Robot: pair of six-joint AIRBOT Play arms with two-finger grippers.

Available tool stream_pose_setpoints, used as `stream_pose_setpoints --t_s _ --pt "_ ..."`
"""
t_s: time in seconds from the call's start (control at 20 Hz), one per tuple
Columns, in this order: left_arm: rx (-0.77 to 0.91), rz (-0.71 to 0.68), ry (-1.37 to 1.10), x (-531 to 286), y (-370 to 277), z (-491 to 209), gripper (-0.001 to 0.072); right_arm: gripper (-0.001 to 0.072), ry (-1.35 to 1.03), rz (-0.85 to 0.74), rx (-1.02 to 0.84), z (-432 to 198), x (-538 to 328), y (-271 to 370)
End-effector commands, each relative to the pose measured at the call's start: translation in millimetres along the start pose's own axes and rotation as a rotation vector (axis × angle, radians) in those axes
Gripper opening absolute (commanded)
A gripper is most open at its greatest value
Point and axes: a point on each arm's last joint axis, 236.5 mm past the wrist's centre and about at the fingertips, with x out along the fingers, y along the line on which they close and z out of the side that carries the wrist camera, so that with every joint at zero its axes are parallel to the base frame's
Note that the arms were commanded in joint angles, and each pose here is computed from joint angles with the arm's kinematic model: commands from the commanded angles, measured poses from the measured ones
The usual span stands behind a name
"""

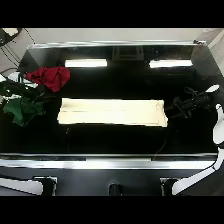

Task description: Fold the shirts.

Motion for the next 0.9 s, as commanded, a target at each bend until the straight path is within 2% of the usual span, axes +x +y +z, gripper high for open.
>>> stream_pose_setpoints --t_s 0.0,0.15,0.2,0.25,0.3,0.35,0.4,0.45,0.5,0.65,0.85 --pt "0.083 -0.011 -0.070 -30 -40 0 0.0546 0.0703 0.007 0.011 -0.049 5 28 13" --pt "0.146 -0.019 -0.091 -40 -68 -6 0.0545 0.0699 0.023 0.018 -0.105 -1 47 43" --pt "0.164 -0.022 -0.088 -39 -76 -9 0.0545 0.0661 0.037 0.012 -0.122 -6 53 50" --pt "0.182 -0.028 -0.079 -37 -84 -12 0.0544 0.0500 0.050 0.006 -0.144 -10 60 59" --pt "0.199 -0.034 -0.065 -32 -91 -15 0.0528 0.0218 0.056 0.003 -0.160 -15 63 68" --pt "0.219 -0.041 -0.048 -24 -101 -19 0.0516 0.0045 0.056 0.001 -0.162 -19 62 76" --pt "0.242 -0.049 -0.035 -14 -109 -23 0.0396 0.0046 0.045 0.003 -0.186 -23 55 87" --pt "0.281 -0.057 -0.012 1 -119 -32 0.0146 0.0046 0.020 0.004 -0.216 -27 41 98" --pt "0.300 -0.067 0.022 22 -128 -45 0.0036 0.0046 -0.005 0.007 -0.245 -32 26 110" --pt "0.308 -0.147 0.123 89 -163 -100 0.0028 0.0045 -0.083 -0.013 -0.297 -61 -25 143" --pt "0.228 -0.276 0.107 160 -220 -136 0.0027 0.0045 -0.134 -0.054 -0.326 -113 -72 172"
